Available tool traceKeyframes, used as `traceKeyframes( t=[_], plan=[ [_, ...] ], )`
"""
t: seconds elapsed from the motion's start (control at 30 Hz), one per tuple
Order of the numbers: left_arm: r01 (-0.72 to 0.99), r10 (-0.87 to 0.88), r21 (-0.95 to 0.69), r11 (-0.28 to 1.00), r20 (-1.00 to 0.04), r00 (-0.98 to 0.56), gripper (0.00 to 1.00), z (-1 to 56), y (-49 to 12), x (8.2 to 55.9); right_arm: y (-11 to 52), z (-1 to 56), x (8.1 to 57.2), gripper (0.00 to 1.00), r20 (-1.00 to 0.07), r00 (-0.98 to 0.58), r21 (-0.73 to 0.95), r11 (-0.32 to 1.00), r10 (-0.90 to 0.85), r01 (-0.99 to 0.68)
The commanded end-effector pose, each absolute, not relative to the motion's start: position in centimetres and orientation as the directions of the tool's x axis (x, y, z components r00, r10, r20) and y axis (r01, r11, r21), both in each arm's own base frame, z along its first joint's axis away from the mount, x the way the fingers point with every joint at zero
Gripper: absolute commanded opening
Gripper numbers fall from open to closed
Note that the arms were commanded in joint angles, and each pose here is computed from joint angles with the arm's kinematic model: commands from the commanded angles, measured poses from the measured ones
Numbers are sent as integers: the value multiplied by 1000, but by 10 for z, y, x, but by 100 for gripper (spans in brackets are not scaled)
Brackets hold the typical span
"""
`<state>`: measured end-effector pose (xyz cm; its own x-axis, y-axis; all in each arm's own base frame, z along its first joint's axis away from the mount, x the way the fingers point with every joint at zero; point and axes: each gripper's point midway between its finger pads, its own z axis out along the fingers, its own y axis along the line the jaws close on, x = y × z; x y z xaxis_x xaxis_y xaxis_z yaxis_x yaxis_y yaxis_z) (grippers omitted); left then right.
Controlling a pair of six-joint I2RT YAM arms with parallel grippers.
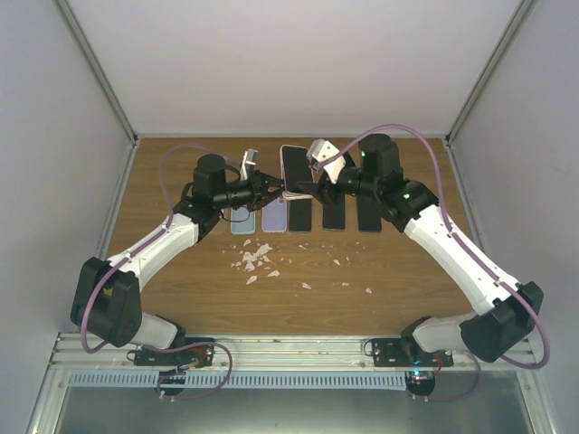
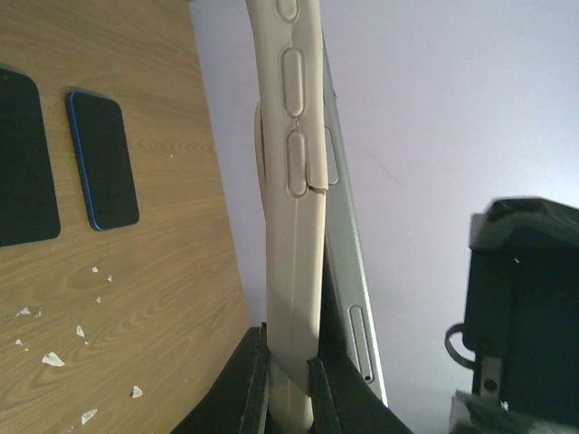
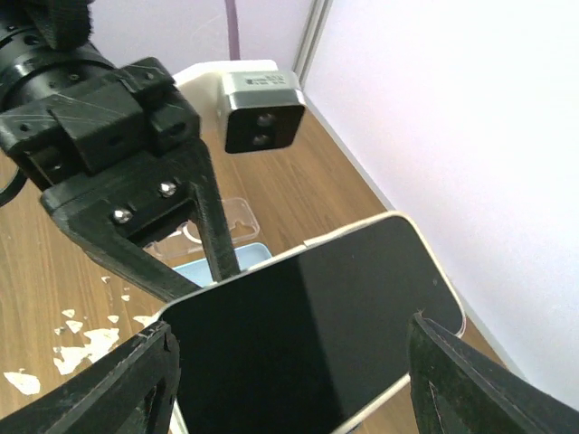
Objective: Take the phone out of the phone case
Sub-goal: Remove the phone case from the phone.
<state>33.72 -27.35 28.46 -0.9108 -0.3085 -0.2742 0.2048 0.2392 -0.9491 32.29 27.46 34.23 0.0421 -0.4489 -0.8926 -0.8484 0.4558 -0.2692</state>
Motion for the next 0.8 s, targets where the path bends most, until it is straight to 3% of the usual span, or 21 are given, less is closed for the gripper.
traceKeyframes(
  t=[0.0,0.43,0.77],
  plan=[
    [278,-344,-940,196,-331,-879,0,306,-271,345,283,333,320,68,-851,97,-354,426,-517,-832],
    [243,-349,-951,190,-297,-889,0,300,-273,348,302,303,320,68,-738,189,-522,370,-648,-769],
    [242,-346,-953,183,-293,-891,0,301,-273,347,296,294,342,57,-668,186,-622,404,-720,-670]
  ],
)
